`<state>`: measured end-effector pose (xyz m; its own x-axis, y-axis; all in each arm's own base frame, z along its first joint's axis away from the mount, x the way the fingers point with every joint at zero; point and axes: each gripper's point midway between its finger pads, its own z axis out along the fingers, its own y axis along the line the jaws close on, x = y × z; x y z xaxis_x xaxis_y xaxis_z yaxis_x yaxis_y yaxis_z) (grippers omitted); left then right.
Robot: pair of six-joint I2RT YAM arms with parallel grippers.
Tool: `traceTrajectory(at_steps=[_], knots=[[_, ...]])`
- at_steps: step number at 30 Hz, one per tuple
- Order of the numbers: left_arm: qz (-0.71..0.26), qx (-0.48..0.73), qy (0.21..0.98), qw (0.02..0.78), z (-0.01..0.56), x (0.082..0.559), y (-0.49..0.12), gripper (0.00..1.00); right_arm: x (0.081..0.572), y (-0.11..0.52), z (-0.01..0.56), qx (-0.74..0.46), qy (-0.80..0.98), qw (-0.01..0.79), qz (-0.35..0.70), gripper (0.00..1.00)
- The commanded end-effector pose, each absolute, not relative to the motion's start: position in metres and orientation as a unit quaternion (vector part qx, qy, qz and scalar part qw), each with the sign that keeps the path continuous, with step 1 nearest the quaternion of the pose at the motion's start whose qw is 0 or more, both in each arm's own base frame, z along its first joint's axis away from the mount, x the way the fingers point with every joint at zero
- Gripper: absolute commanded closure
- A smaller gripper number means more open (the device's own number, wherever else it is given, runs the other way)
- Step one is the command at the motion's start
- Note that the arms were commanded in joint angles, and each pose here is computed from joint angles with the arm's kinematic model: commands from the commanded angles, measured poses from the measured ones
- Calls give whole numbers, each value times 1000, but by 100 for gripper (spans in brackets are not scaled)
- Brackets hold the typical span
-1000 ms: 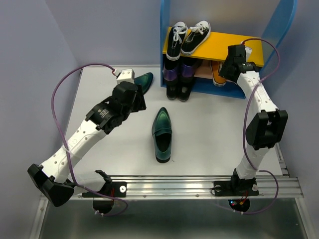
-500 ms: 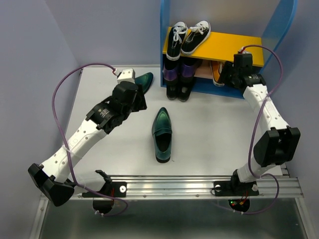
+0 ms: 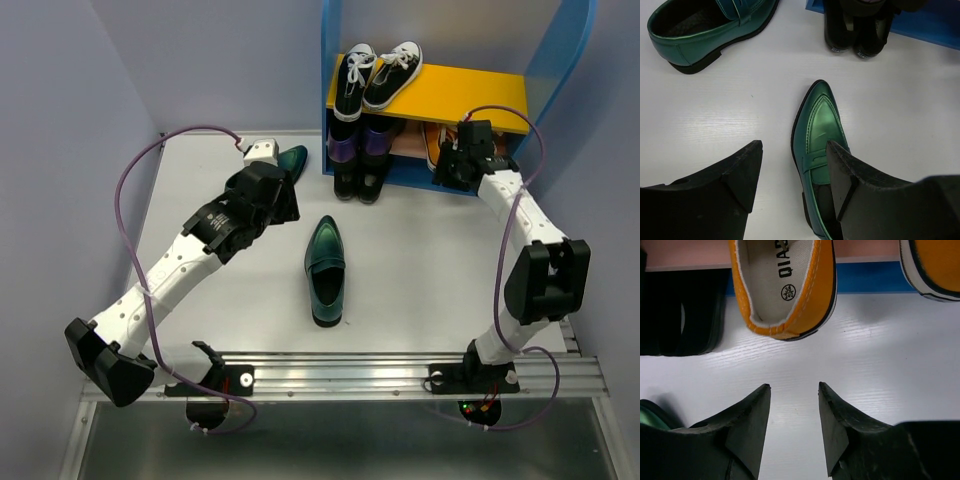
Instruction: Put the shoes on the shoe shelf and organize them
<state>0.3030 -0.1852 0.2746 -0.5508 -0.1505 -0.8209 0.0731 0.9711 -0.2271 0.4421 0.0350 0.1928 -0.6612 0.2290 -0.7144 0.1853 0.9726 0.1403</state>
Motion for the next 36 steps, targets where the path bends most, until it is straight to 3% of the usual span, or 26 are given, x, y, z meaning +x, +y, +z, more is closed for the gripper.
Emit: traceTrajectory(at_steps=[1,11,21,24,25,28,33,36], knots=[[-122,-28,863,489,283,307,-184,35,476,37,210,126,890,438,35,53],[-112,-42,863,490,284,301,-173,35,524,25,227,183,855,484,14,55],[-111,-41,862,492,285,301,-172,35,518,27,229,185,853,487,24,54],[-110,-39,863,491,283,303,-174,35,499,36,225,174,862,473,46,46],[-110,-38,864,490,282,304,-175,35,493,38,223,170,865,469,52,36],[-106,-35,867,485,277,306,-178,35,470,38,209,162,880,444,51,22],[-101,-32,867,488,278,311,-179,35,436,41,202,150,890,428,51,11],[-95,-38,866,490,279,315,-175,35,416,55,209,132,893,424,71,10]])
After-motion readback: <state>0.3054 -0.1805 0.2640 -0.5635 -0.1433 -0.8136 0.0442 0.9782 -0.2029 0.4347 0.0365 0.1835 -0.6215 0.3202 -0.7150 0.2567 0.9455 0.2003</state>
